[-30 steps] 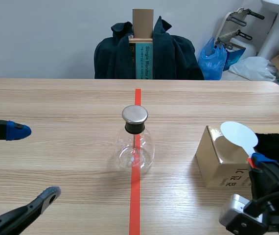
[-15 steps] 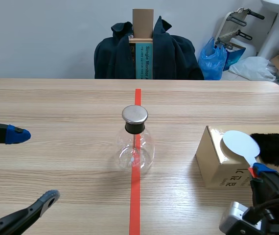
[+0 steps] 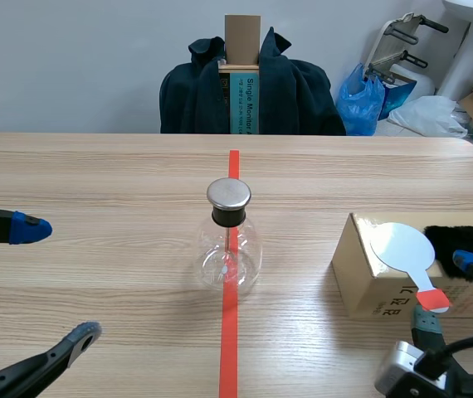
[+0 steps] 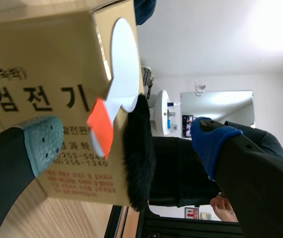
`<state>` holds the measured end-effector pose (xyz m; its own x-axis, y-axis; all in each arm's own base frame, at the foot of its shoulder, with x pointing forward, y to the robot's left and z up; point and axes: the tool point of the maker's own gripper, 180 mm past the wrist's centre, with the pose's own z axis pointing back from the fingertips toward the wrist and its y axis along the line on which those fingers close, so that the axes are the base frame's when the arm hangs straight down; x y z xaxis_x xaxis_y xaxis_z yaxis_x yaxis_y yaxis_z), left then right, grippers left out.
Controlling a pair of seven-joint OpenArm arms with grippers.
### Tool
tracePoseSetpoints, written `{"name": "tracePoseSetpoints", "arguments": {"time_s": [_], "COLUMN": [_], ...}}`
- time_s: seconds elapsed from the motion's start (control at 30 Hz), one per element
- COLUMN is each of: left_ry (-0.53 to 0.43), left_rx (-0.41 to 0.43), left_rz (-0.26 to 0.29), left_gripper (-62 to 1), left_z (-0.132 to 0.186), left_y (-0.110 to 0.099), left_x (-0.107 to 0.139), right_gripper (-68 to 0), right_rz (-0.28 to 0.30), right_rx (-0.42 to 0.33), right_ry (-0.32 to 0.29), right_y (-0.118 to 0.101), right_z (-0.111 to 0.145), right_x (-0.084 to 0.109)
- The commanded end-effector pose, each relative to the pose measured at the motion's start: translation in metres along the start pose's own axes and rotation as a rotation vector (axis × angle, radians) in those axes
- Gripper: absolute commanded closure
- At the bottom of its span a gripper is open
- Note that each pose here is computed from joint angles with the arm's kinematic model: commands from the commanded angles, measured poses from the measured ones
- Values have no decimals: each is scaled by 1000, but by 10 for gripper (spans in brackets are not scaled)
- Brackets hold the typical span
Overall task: Do the electroscope experiment.
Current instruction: 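Return to the home posture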
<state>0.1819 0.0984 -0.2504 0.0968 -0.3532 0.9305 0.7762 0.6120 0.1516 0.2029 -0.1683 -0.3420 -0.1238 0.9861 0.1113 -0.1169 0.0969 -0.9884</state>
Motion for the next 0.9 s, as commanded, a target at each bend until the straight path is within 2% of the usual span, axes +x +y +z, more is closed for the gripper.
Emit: {"name": "tracePoseSetpoints", "arguments": {"time_s": [0.0, 0.07, 0.17, 0.27, 0.33, 0.4, 0.5, 0.7, 0.8, 0.87], "left_ry": [-30, -30, -30, -30, -30, -30, -30, -30, -29, -30], "left_rx": [-3, -3, -2, -2, -2, -2, -2, -3, -3, -3], "left_rz": [8, 8, 8, 8, 8, 8, 8, 8, 7, 7], "left_gripper": [-623, -623, -623, -623, -623, -623, -623, -623, -623, -623], "left_z": [-1, -1, -1, -1, -1, -1, -1, -1, -1, -1], "left_y": [0, 0, 0, 0, 0, 0, 0, 0, 0, 0], "left_x": [7, 7, 7, 7, 7, 7, 7, 7, 7, 7], "right_gripper": [-521, -521, -521, -521, -521, -521, -521, -521, -521, -521], "right_rz": [30, 48, 53, 38, 3, -47, -136, -389, -514, -588], "right_rx": [3, 47, 126, 192, 199, 173, 80, -89, -115, -93], "right_ry": [-11, -30, -97, -160, -182, -191, -194, -166, -150, -145], "right_y": [-2, 5, 15, 19, 11, -6, -46, -129, -156, -165], "right_z": [11, 23, 47, 70, 76, 73, 56, 5, -18, -30], "right_x": [-5, -8, -9, -10, -14, -19, -29, -40, -35, -28]}}
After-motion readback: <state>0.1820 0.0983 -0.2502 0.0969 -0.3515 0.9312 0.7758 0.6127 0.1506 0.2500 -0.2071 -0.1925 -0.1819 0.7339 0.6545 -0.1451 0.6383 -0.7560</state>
